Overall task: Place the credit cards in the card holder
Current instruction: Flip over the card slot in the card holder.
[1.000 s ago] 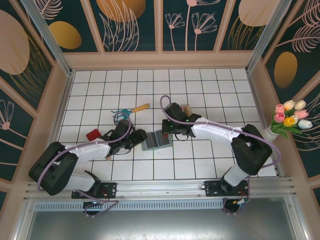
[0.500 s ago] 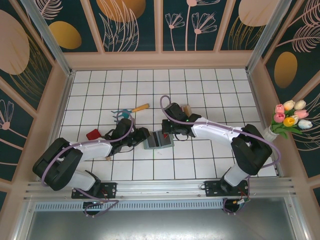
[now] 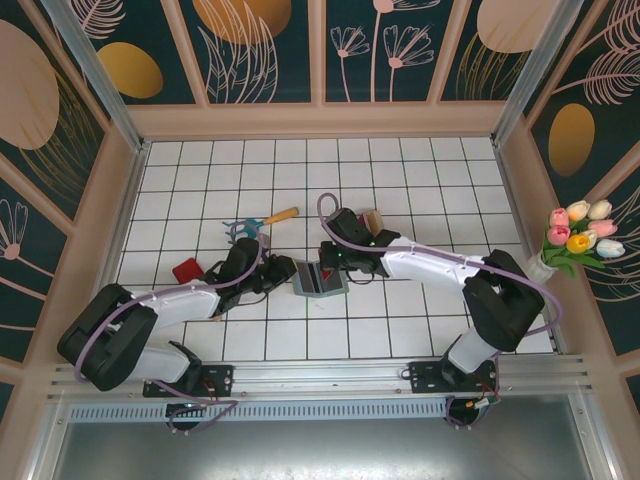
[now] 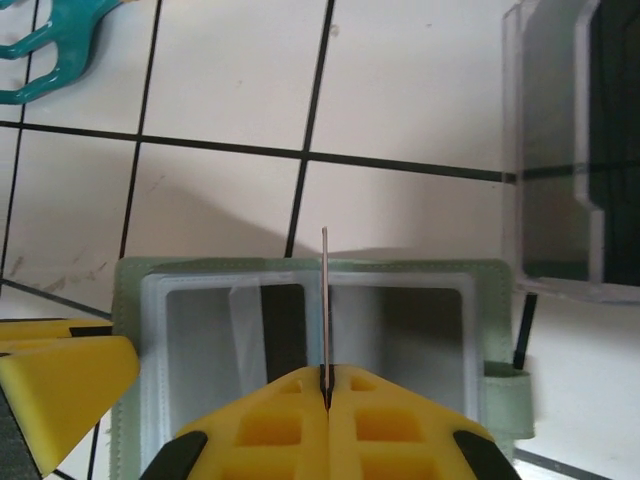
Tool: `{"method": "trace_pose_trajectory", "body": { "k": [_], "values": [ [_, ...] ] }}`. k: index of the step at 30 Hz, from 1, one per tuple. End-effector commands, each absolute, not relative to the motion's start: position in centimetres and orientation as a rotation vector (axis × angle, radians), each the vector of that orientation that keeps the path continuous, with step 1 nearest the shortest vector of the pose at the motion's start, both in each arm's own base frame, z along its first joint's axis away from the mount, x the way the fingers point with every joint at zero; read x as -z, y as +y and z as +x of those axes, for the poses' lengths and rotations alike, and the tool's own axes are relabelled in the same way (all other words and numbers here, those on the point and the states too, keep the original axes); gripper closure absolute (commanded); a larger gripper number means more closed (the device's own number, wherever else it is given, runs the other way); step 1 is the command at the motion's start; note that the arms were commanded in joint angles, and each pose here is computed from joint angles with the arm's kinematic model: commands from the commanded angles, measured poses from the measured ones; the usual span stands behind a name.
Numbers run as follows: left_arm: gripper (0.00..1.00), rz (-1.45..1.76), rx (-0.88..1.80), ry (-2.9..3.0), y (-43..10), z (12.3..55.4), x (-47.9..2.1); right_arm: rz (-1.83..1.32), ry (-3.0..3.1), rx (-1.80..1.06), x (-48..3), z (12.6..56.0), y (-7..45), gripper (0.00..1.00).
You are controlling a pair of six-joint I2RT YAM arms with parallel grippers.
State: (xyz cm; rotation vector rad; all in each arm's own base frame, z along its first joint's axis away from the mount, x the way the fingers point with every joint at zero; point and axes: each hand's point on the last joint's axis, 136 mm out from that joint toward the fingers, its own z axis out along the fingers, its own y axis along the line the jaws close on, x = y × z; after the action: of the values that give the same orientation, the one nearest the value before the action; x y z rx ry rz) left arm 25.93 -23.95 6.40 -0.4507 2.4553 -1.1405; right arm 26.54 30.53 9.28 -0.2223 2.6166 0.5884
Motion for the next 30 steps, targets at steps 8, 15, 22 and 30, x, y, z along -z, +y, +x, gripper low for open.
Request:
{"method": "trace_pose_trajectory", "body": {
  "k": [8, 15, 22, 30],
  "values": [
    [0.85, -0.418, 1.206, 2.408, -24.3, 25.8, -7.5, -0.199, 2.516, -0.706, -13.0, 26.9, 33.3, 0.99],
    [0.95, -0.421, 1.217, 2.396, -24.4, 25.9, -7.8, -0.207, 2.488, -0.753, -14.2, 26.6, 34.6, 0.99],
    [1.0, -0.426, 1.235, 2.393, -24.6, 25.9, -7.9, -0.109, 2.457, -0.676, -14.2, 26.7, 35.1, 0.99],
    [1.0, -0.434, 1.247, 2.391, -24.6, 25.9, -7.9, -0.128, 2.473, -0.639, -13.2, 26.2, 36.1, 0.99]
  ]
}}
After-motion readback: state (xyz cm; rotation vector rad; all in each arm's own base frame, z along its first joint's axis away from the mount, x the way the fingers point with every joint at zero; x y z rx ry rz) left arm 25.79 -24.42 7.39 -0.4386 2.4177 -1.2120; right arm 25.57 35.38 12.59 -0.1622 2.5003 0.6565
